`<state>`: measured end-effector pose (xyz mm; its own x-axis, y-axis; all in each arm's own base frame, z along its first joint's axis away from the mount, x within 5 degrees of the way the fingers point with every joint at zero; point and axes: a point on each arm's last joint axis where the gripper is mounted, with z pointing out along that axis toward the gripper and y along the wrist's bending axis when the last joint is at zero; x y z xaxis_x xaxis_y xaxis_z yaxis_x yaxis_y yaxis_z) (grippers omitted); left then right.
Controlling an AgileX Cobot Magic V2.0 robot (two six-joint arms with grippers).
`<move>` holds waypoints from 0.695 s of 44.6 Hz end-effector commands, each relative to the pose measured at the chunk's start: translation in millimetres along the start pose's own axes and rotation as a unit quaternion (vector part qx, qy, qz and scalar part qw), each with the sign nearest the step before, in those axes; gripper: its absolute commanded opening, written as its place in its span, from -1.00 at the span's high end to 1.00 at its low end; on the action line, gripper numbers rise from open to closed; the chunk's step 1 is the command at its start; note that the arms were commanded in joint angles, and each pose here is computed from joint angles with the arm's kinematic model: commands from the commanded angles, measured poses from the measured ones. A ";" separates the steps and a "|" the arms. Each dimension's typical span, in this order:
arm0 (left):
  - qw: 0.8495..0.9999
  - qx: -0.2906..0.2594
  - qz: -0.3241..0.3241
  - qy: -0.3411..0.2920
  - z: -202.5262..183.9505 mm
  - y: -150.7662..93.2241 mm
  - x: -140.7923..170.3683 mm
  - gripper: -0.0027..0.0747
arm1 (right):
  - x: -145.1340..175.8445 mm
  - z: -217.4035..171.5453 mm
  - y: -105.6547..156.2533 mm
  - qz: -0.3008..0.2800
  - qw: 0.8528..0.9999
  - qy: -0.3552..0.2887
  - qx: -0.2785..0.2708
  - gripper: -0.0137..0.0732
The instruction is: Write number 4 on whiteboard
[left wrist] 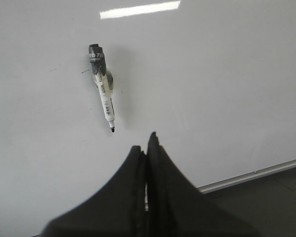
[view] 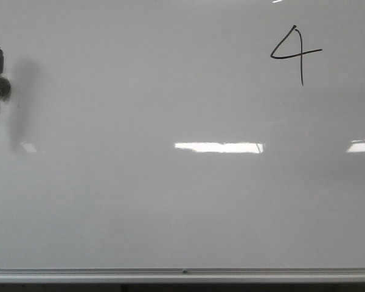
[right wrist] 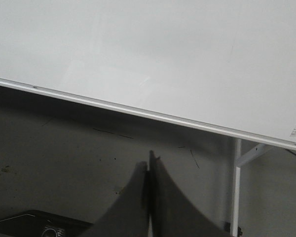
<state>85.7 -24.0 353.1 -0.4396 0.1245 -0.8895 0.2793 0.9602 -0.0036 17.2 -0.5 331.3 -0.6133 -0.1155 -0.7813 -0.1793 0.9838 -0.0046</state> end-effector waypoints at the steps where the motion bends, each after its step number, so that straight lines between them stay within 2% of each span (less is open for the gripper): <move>1: 0.999 0.001 -0.008 -0.052 -4.5 -0.3 -14.0 0.98 | -9.8 -2.6 -0.8 -0.007 1.000 -0.030 0.007 0.96; 9: 0.999 0.001 -0.008 -0.052 -4.5 -0.3 -14.0 0.98 | -9.8 -2.6 -0.8 -0.007 1.000 -0.030 0.007 0.96; 14: 0.997 -0.002 -0.009 -0.078 -13.7 -1.5 -5.5 0.98 | -9.8 -2.6 -0.8 -0.007 1.000 -0.030 0.007 0.96; 17: 0.995 -0.033 0.026 -0.095 -18.4 2.2 2.5 0.98 | -9.8 -2.6 -0.8 -0.007 1.000 -0.030 0.007 0.96; 22: 0.985 -0.083 0.045 -0.143 -21.4 7.0 25.7 0.98 | -9.8 -2.6 -0.8 -0.007 1.000 -0.030 0.007 0.96; 31: 0.964 -0.119 0.041 -0.233 -4.7 8.9 79.7 0.98 | -9.8 -2.6 -0.8 -0.007 1.000 -0.030 0.007 0.96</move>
<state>50.3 -6.4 285.5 -0.1514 0.1451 -0.9778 0.1206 0.9845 0.1274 17.0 -0.6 331.1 -0.6164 -0.1160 -0.7789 -0.1792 0.9838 -0.0047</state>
